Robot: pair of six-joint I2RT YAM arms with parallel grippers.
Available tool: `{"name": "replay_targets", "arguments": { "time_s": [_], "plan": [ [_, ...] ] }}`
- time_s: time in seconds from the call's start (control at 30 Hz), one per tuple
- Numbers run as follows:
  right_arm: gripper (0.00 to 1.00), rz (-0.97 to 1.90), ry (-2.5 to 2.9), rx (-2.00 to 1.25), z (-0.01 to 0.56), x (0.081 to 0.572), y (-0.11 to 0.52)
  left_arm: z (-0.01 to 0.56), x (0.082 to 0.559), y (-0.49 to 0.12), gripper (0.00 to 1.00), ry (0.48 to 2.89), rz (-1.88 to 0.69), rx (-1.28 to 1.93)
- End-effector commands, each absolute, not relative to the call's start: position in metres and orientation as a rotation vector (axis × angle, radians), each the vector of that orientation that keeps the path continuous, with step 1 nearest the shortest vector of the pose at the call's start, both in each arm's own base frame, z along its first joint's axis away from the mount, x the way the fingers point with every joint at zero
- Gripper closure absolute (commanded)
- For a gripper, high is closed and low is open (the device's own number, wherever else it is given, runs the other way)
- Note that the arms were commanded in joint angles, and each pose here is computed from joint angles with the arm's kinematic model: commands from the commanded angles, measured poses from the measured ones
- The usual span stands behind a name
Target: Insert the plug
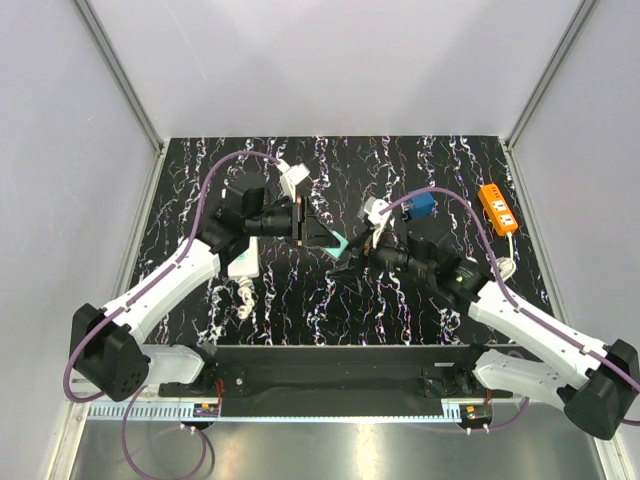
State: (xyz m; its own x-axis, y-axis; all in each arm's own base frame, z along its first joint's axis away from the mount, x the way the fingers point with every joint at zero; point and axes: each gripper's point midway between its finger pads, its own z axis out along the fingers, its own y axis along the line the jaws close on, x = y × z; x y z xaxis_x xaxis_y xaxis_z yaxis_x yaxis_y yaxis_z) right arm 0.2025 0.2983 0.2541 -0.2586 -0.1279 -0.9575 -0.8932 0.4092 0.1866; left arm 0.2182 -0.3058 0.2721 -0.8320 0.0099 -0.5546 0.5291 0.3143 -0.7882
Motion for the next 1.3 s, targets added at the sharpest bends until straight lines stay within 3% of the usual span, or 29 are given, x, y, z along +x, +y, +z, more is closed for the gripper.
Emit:
{"name": "replay_targets", "arguments": {
  "time_s": [0.0,0.27,0.47,0.57,0.73,0.93,1.07,1.27],
  "plan": [
    [0.09,1.04,1.664,-0.791,0.279,0.194,0.292,0.322,0.215,-0.311,1.0,1.919,-1.595,0.588],
    [0.05,1.23,1.62,-0.628,0.322,0.177,0.291,0.369,0.228,-0.307,1.0,1.726,-1.53,0.53],
    [0.16,1.418,1.512,-0.337,0.361,0.188,0.294,0.418,0.243,-0.288,1.0,1.497,-1.472,0.327],
    [0.27,1.491,1.455,-0.155,0.369,0.208,0.297,0.43,0.244,-0.276,1.0,1.403,-1.469,0.233],
    [0.33,1.595,1.379,-0.169,0.394,0.214,0.317,0.433,0.237,-0.266,1.0,1.303,-1.471,0.194],
    [0.34,1.701,1.261,-0.093,0.417,0.217,0.316,0.442,0.228,-0.253,1.0,1.236,-1.419,0.167],
    [0.45,1.731,1.157,-0.047,0.431,0.216,0.306,0.442,0.223,-0.25,1.0,1.227,-1.401,0.165],
    [0.49,1.775,1.153,-0.083,0.436,0.213,0.314,0.435,0.219,-0.252,1.0,1.221,-1.413,0.163]
  ]
}}
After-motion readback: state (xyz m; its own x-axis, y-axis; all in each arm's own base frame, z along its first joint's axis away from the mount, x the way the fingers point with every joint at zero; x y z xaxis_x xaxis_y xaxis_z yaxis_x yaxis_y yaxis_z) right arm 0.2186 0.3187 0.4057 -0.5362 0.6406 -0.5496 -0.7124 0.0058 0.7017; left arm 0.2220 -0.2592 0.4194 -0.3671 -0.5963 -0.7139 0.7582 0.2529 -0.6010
